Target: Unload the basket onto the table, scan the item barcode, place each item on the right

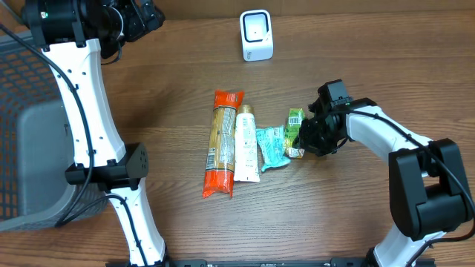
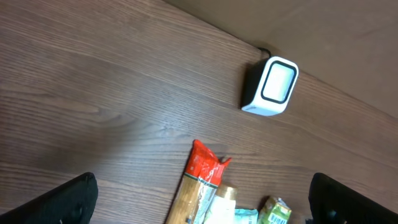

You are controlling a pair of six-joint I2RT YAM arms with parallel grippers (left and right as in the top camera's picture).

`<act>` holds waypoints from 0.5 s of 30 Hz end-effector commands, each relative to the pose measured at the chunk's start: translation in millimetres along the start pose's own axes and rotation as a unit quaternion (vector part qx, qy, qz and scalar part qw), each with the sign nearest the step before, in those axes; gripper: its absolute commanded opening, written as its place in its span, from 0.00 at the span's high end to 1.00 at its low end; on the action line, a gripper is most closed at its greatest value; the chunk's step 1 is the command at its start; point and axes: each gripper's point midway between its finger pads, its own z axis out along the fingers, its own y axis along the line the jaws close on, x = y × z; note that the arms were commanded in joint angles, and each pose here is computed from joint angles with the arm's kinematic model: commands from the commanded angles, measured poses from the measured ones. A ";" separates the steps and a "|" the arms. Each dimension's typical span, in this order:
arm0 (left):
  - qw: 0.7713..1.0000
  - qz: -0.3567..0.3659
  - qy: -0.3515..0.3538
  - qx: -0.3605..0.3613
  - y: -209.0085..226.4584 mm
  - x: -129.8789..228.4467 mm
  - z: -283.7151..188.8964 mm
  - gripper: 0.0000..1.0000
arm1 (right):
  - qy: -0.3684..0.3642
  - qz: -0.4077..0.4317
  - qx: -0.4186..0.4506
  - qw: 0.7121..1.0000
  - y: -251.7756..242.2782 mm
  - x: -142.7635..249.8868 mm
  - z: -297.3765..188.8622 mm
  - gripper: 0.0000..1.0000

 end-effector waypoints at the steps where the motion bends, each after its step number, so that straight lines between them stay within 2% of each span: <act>1: 1.000 -0.004 0.001 0.004 -3.9 1.9 -1.8 0.00 | 0.001 0.019 0.022 1.000 -7.7 -3.7 -0.1 0.95; 4: 1.000 -0.004 0.001 0.004 -3.8 1.9 -1.8 0.00 | -0.015 0.018 0.078 0.997 -16.1 -14.0 -19.8 0.96; 6: 1.000 -0.004 0.001 0.004 -3.9 1.9 -1.8 0.00 | -0.039 0.014 0.156 0.987 -26.4 -22.4 -48.1 0.96; 11: 1.000 -0.004 0.001 0.004 -3.9 1.9 -1.8 0.01 | -0.095 -0.028 0.350 0.932 -48.2 -31.6 -100.8 0.96; 13: 1.000 -0.004 0.001 0.004 -3.9 1.9 -1.8 0.00 | -0.096 -0.046 0.373 0.921 -46.0 -27.4 -99.6 0.96; 15: 1.000 -0.004 0.001 0.004 -3.9 1.9 -1.8 0.01 | -0.093 -0.064 0.381 0.918 -41.0 -23.4 -93.3 0.92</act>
